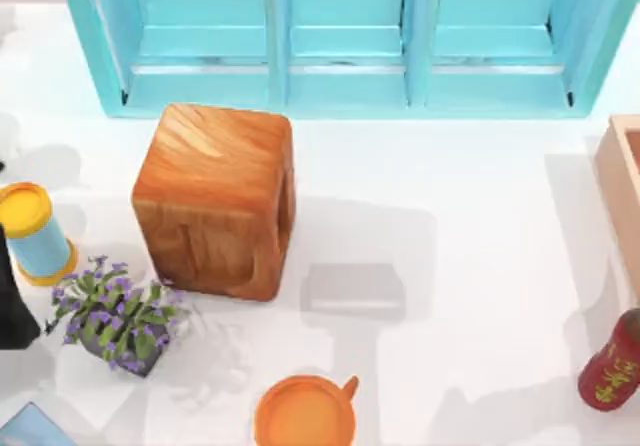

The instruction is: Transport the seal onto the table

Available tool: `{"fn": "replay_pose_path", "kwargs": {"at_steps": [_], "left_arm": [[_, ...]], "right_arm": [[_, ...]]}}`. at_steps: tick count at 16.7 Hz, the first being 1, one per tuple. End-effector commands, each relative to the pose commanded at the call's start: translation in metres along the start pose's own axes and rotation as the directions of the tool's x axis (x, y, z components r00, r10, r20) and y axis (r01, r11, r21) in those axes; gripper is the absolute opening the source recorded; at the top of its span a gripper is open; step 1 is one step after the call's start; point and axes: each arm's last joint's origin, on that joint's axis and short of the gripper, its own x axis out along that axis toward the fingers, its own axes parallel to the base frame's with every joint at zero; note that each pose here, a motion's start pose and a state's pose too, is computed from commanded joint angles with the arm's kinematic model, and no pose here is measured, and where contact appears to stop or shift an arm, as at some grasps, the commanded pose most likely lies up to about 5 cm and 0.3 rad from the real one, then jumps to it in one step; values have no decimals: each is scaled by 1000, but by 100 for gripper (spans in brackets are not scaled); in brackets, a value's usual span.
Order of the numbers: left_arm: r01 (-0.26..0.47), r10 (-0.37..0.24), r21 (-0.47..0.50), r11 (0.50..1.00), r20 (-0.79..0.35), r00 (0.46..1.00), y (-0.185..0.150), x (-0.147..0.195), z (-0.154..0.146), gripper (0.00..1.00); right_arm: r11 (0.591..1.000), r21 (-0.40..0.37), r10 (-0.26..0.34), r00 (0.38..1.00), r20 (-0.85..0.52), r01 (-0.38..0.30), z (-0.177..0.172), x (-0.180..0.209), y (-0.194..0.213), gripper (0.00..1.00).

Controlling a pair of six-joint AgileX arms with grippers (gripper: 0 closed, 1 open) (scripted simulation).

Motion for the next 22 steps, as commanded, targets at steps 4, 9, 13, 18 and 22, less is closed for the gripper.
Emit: {"fn": "replay_pose_path", "kwargs": {"at_steps": [4, 9, 13, 18, 22], "left_arm": [[0, 0, 0, 1000, 0, 1000, 0, 0, 0, 100], [0, 0, 0, 1000, 0, 1000, 0, 0, 0, 100], [0, 0, 0, 1000, 0, 1000, 0, 0, 0, 100], [0, 0, 0, 1000, 0, 1000, 0, 0, 0, 100], [0, 0, 0, 1000, 0, 1000, 0, 0, 0, 100]], "right_arm": [[1000, -10, -9, 999, -33, 9, 5, 0, -1, 100], [996, -74, -71, 955, -289, 51, 42, 9, -8, 100], [991, -122, -119, 784, -610, 56, 75, 40, -21, 100], [994, -104, -104, 413, -905, 23, 90, 101, -51, 100], [999, -48, -49, 151, -987, 7, 87, 140, -77, 100]]}}
